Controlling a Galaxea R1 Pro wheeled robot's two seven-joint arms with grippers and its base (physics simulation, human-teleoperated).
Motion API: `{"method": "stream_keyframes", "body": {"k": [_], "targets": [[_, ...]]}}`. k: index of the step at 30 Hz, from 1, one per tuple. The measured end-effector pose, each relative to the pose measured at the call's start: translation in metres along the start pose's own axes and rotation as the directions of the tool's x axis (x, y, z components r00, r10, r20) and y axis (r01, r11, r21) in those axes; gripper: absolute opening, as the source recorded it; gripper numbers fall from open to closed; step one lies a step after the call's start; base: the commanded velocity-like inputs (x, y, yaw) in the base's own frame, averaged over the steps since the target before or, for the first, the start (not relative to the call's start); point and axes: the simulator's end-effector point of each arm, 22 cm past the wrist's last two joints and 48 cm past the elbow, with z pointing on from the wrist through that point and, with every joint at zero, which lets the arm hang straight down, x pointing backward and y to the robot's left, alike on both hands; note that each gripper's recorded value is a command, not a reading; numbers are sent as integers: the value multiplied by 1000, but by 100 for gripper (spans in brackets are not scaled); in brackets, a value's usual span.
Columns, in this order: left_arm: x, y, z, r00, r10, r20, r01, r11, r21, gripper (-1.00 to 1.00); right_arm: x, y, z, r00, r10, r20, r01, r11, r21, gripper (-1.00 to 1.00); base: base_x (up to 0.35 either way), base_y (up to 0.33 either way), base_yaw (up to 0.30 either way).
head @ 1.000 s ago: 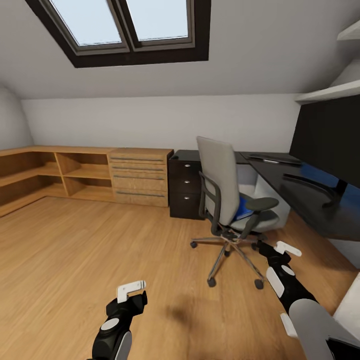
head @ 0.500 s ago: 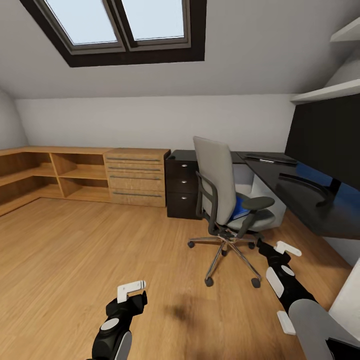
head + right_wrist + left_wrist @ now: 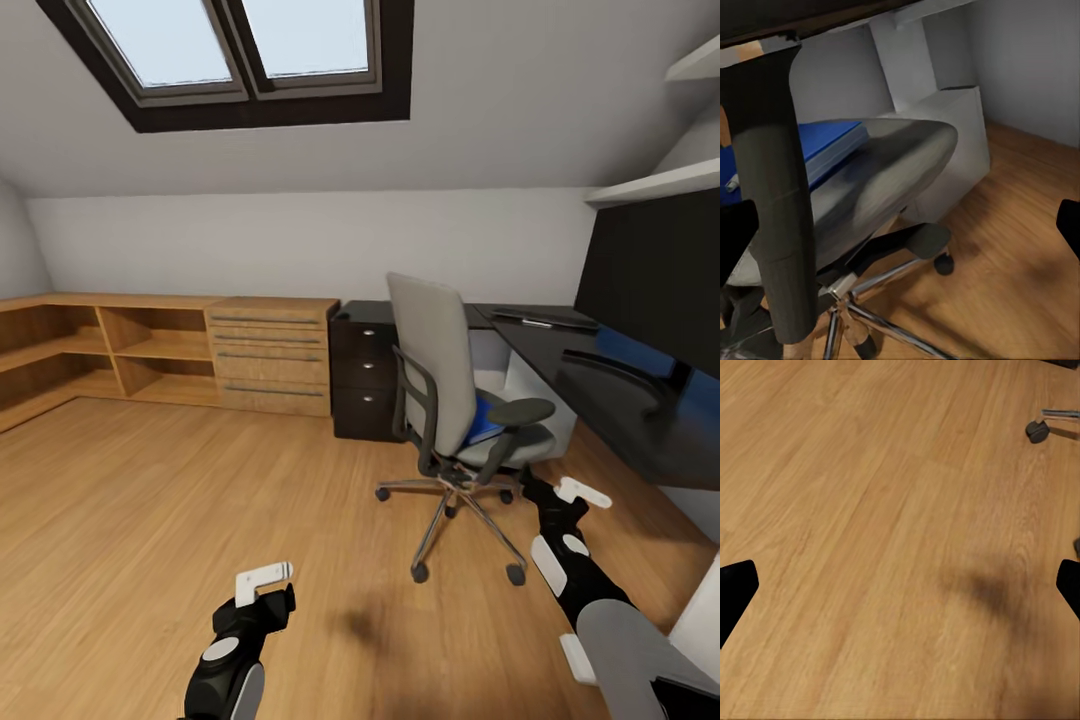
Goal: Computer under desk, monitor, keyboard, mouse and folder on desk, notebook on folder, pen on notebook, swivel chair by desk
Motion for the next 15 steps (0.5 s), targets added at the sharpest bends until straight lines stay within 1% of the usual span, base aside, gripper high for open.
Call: {"method": "stream_keyframes", "body": {"k": [2, 7, 12, 15], "targets": [[1, 0, 0, 1000, 1, -4, -1, 1000, 0, 100, -1, -1, -1, 1000, 1, 12, -1, 1000, 1, 100, 74, 0, 0], [3, 0, 1, 1000, 3, -6, -3, 1000, -1, 100, -3, -2, -1, 1000, 0, 19, 0, 1000, 1, 100, 69, 0, 0], [5, 0, 1, 1000, 4, -10, -4, 1000, -1, 100, -3, -2, -1, 1000, 1, 21, -1, 1000, 0, 100, 234, 0, 0], [8, 0, 2, 1000, 7, -18, -7, 1000, -1, 100, -3, -1, -1, 1000, 1, 22, -1, 1000, -2, 100, 132, 0, 0]]}}
